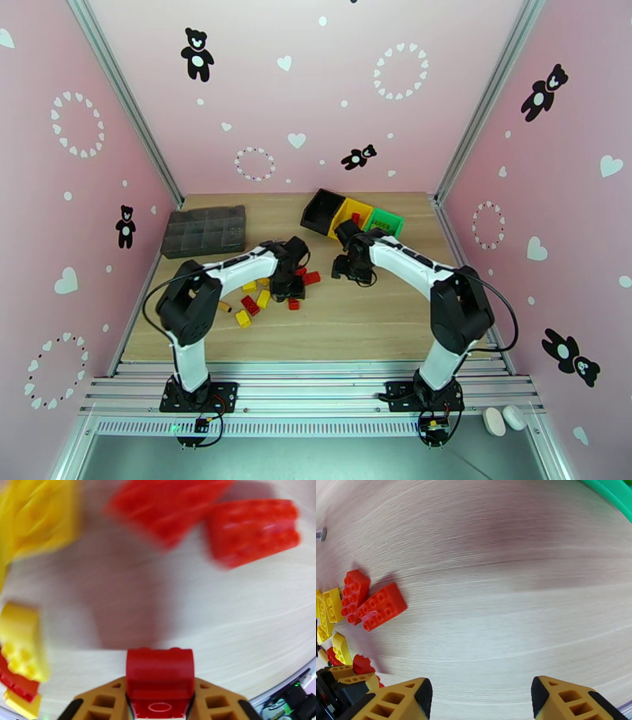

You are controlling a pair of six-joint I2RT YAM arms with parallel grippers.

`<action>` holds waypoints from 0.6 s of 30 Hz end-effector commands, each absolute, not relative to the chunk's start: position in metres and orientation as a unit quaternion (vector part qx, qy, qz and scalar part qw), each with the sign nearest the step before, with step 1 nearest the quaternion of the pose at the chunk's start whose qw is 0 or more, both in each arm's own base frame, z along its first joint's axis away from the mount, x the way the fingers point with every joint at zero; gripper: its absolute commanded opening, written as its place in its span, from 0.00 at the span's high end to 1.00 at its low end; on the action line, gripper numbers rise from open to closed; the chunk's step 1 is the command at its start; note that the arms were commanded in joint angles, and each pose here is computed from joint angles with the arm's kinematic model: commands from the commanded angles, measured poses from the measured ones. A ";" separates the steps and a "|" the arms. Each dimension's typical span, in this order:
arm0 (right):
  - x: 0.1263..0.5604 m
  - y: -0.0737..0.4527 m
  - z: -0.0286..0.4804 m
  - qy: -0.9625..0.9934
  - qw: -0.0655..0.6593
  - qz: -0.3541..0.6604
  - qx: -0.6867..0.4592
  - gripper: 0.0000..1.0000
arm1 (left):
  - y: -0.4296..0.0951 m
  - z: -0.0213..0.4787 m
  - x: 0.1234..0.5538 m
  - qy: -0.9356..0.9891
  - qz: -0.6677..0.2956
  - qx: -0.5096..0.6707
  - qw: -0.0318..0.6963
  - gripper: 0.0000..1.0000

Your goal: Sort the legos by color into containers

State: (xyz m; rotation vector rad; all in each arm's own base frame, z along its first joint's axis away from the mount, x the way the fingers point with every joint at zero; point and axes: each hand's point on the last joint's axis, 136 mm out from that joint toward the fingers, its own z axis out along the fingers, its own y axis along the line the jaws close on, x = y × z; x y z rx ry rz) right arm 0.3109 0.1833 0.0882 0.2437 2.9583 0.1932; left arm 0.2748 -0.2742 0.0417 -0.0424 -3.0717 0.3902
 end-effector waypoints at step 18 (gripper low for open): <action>0.291 0.166 0.103 0.985 0.094 0.075 0.125 0.22 | -0.306 0.071 0.256 -0.978 0.203 -0.036 0.039 0.31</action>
